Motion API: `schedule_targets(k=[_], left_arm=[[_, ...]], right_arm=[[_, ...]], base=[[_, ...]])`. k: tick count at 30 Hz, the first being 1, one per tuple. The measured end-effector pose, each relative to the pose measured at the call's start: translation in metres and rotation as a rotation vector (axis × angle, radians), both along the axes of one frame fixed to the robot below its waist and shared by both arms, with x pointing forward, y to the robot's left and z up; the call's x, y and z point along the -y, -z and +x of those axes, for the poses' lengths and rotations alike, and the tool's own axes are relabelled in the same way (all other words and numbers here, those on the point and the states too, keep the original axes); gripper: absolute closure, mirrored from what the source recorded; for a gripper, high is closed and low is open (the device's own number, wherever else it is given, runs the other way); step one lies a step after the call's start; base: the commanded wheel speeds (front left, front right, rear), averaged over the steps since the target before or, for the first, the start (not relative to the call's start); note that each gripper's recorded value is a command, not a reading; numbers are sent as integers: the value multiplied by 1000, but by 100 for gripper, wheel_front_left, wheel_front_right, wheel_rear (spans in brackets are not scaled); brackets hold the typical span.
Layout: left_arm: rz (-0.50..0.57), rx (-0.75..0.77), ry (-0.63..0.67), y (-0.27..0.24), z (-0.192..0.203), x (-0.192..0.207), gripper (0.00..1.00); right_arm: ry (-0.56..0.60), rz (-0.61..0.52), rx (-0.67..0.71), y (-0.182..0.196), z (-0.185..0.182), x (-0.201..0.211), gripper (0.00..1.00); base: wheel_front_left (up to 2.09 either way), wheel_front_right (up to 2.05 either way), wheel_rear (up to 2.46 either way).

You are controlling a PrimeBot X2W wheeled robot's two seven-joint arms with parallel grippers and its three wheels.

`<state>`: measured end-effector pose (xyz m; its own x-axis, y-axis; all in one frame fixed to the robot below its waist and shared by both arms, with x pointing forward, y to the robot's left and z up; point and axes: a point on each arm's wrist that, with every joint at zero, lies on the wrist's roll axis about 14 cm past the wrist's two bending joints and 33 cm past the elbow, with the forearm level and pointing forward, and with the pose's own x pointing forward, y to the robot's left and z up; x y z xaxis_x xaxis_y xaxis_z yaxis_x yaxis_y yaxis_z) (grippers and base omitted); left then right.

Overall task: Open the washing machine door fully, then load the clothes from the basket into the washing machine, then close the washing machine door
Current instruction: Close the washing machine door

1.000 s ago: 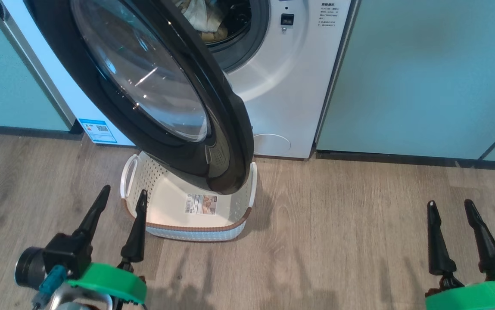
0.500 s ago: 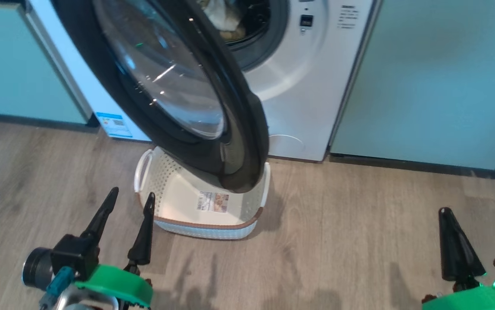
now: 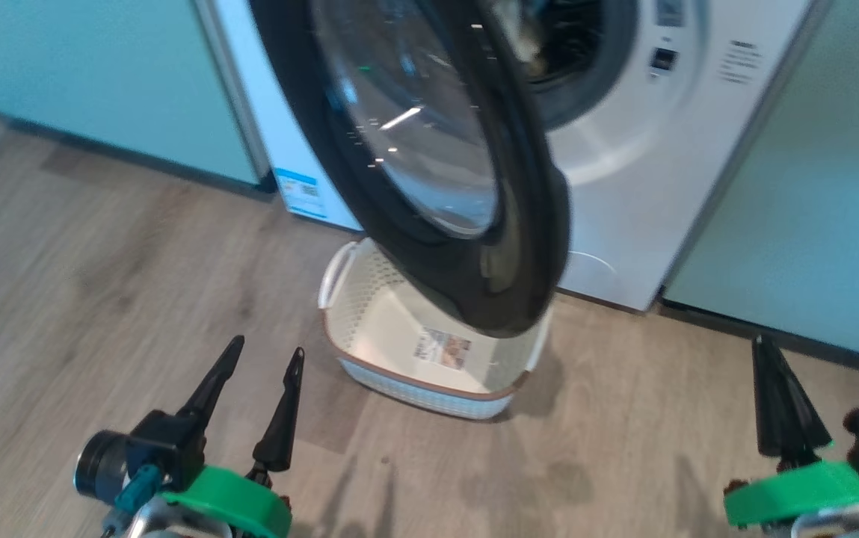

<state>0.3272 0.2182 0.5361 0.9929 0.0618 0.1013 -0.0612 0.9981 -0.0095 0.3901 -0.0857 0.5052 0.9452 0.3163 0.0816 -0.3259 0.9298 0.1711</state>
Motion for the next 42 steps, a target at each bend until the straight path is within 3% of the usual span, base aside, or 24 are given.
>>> schedule_targets(k=[8, 15, 20, 23, 32, 42], left_arm=[[8, 13, -99, -5, -23, -27, 0], [12, 13, -145, -6, -33, -38, 0], [13, 15, -159, -6, -35, -40, 0], [13, 18, -167, -7, -37, -42, 0], [16, 16, -183, -6, -36, -45, 0], [8, 25, -178, -7, -31, -43, 0]], right_arm=[[-115, 15, 105, -33, 34, -48, 100], [-183, 56, 355, -118, 60, -79, 100], [-279, 99, 558, -186, 50, -110, 100], [-369, 104, 614, -204, 34, -135, 100], [-610, 92, 500, -175, -4, -194, 100], [-716, 48, 200, -83, -30, -212, 100]], base=[[0, 0, 0], [0, 0, 0], [0, 0, 0], [0, 0, 0], [0, 0, 0], [0, 0, 0]])
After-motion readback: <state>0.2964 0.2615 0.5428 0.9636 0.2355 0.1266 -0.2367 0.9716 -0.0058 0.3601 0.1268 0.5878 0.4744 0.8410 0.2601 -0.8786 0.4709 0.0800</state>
